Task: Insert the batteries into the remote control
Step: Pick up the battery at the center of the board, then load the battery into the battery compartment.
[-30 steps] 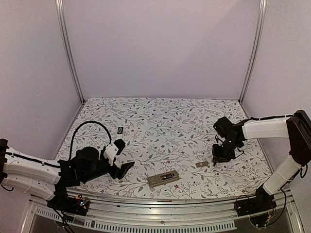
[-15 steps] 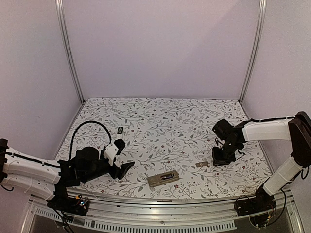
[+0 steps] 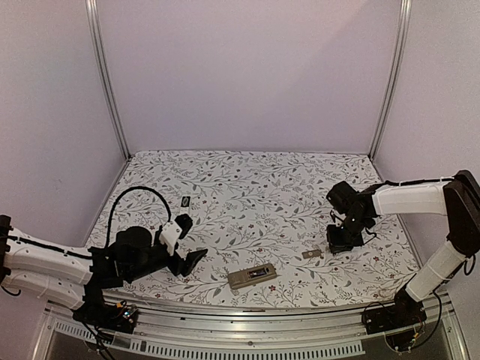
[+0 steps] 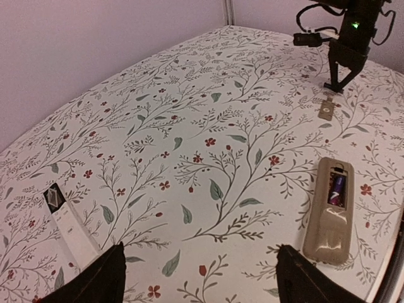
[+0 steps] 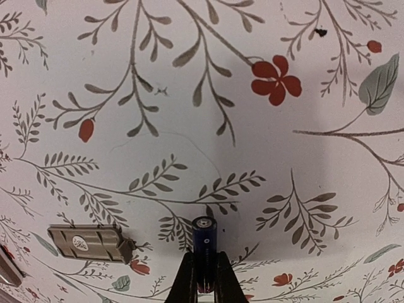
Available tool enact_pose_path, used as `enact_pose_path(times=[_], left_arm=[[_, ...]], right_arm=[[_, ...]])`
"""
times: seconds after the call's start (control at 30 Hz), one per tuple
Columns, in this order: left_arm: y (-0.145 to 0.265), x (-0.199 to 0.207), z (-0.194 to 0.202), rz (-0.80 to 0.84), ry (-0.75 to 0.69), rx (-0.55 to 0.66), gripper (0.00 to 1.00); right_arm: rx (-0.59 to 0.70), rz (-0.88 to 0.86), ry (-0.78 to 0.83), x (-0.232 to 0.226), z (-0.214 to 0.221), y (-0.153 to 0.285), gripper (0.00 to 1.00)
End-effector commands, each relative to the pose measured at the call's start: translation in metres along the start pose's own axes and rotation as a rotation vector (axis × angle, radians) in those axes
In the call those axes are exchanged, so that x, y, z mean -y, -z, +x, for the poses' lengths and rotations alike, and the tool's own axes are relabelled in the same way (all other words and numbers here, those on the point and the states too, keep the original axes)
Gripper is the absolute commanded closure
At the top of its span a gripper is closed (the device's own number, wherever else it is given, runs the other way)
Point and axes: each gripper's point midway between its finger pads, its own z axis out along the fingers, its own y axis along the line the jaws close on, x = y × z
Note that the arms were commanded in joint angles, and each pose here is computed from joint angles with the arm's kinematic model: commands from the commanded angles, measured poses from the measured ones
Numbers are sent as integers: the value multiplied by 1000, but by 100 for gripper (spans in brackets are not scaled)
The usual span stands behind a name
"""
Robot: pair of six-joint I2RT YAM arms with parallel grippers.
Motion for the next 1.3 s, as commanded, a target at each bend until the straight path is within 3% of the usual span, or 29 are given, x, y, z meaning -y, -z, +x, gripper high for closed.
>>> enact_pose_path(times=[0.0,0.2,0.4,0.57,0.73,0.93,1.13,1.27], left_arm=[[4,-7,-17,-18,1,60,18],[16,-9,-56,-15,-31,200,19],[18,6,-105,55,-67,299,20],[19,25,-128,129,-118,346,20],[22,43,-125,184,-170,348,20],[23,57,-130,224,-172,354,21],[24,73,-155,279,-122,403,23],[26,65,-153,244,-63,412,23]], right_arm=[[119,-130,120,-32,-31,42,100],[437,-480,384,-109,-71,160,100],[792,-868,693,-176,-57,299,100],[1006,-1062,933,-199,-15,363,100],[1181,-1095,1144,-206,21,389,100],[1206,-1087,1150,-211,20,386,100],[1084,-1055,1049,-232,1,363,100],[932,-948,988,-232,-10,319,100]])
